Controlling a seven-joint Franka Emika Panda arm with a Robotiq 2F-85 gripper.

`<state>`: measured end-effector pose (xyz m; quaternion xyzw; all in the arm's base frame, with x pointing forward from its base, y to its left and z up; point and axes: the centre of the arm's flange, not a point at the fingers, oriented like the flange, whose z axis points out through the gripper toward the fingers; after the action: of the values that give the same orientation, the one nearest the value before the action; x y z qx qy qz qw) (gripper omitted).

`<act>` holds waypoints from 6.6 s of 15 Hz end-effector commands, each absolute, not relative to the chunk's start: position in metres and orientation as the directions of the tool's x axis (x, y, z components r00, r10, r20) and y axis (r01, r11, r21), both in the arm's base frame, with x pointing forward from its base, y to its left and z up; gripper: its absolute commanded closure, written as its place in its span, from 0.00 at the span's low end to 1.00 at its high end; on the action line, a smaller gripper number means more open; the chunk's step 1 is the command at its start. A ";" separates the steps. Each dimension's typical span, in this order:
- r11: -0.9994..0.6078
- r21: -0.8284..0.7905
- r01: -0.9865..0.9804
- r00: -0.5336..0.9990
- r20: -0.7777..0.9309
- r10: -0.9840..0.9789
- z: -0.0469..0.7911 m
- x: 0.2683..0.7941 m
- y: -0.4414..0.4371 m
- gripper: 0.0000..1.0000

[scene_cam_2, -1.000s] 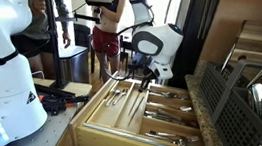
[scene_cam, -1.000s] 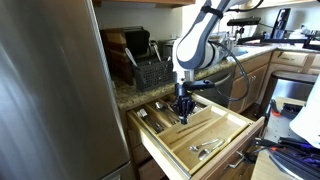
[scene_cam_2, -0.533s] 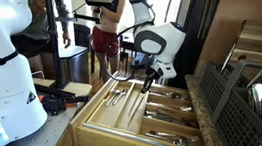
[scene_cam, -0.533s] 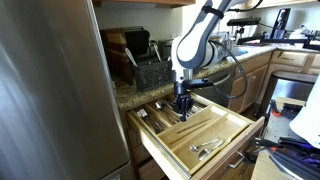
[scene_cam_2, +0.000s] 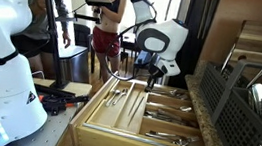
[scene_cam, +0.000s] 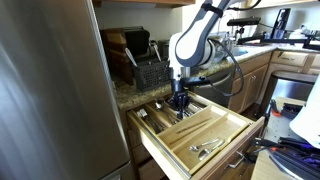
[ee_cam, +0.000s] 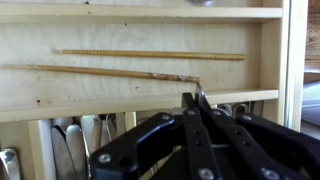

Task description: Take the spoon from the utensil holder and put it in the drawer with the other spoons

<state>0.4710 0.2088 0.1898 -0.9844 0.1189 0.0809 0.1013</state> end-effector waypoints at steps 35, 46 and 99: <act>-0.951 -0.159 -0.266 0.940 -0.263 -0.219 0.200 0.484 0.204 0.96; -0.952 -0.154 -0.266 0.926 -0.315 -0.208 0.204 0.488 0.203 0.96; -0.956 -0.147 -0.253 0.846 -0.514 -0.145 0.219 0.516 0.195 0.96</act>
<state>0.5109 0.1999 0.2167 -0.9581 0.1056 0.2465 0.1003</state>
